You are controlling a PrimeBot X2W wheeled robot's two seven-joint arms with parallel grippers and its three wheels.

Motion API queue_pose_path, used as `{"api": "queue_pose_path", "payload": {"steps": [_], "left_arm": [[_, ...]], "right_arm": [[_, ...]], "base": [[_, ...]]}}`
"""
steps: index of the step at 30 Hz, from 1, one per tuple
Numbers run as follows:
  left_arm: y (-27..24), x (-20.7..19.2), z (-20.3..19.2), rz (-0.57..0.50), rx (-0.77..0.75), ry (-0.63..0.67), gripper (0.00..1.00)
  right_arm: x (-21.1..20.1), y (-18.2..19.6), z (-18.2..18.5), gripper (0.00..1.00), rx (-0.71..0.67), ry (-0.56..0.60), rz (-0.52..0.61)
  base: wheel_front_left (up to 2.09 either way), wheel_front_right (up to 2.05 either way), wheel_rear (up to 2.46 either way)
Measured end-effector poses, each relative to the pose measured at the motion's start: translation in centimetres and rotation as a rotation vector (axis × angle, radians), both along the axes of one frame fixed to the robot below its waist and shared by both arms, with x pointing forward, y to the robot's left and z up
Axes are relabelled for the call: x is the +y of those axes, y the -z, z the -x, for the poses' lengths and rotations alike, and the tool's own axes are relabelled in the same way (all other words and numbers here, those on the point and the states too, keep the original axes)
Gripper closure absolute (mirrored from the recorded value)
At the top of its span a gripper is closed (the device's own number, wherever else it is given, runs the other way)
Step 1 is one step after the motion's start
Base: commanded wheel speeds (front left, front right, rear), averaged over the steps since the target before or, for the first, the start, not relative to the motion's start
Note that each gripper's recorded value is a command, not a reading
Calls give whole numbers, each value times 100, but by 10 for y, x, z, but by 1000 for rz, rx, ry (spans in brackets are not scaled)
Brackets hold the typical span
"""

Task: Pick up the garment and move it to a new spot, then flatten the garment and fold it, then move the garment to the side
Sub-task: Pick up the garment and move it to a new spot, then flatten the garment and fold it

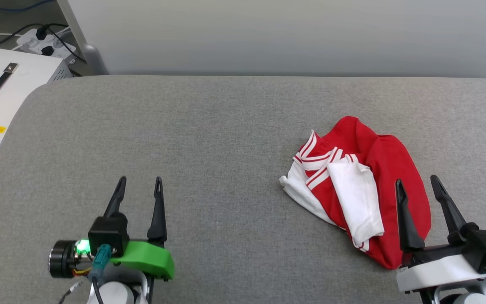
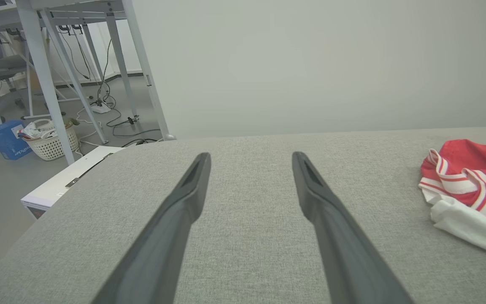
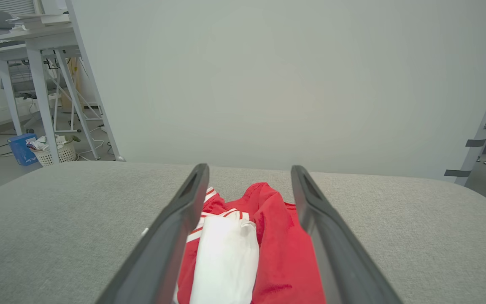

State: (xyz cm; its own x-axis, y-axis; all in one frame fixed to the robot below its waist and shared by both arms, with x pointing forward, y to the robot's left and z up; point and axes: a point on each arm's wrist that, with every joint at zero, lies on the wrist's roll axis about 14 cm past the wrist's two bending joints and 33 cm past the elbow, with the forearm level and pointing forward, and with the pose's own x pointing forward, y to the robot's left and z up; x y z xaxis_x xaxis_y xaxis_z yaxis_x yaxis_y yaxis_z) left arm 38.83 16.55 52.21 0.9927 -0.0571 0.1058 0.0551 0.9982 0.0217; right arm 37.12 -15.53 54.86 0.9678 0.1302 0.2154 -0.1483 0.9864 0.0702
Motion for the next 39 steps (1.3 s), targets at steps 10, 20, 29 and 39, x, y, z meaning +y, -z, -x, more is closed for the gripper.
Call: {"api": "queue_pose_path", "payload": {"steps": [10, 20, 29, 39], "left_arm": [[14, 1, 12, 29, 31, -8, 0], [18, 6, 14, 33, 40, -19, 0], [21, -3, 9, 35, 46, 32, 0], [-64, -64, -65, -49, -193, 297, 0]], "right_arm": [[-3, 11, 8, 0, 39, 7, -24], [0, 15, 9, 0, 50, 0, -24], [-1, 18, 8, 0, 59, 3, -24], [-4, 25, -5, 0, 76, 13, -25]], "base": [[0, 0, 0], [0, 0, 0], [0, 0, 0], [0, 0, 0]]}}
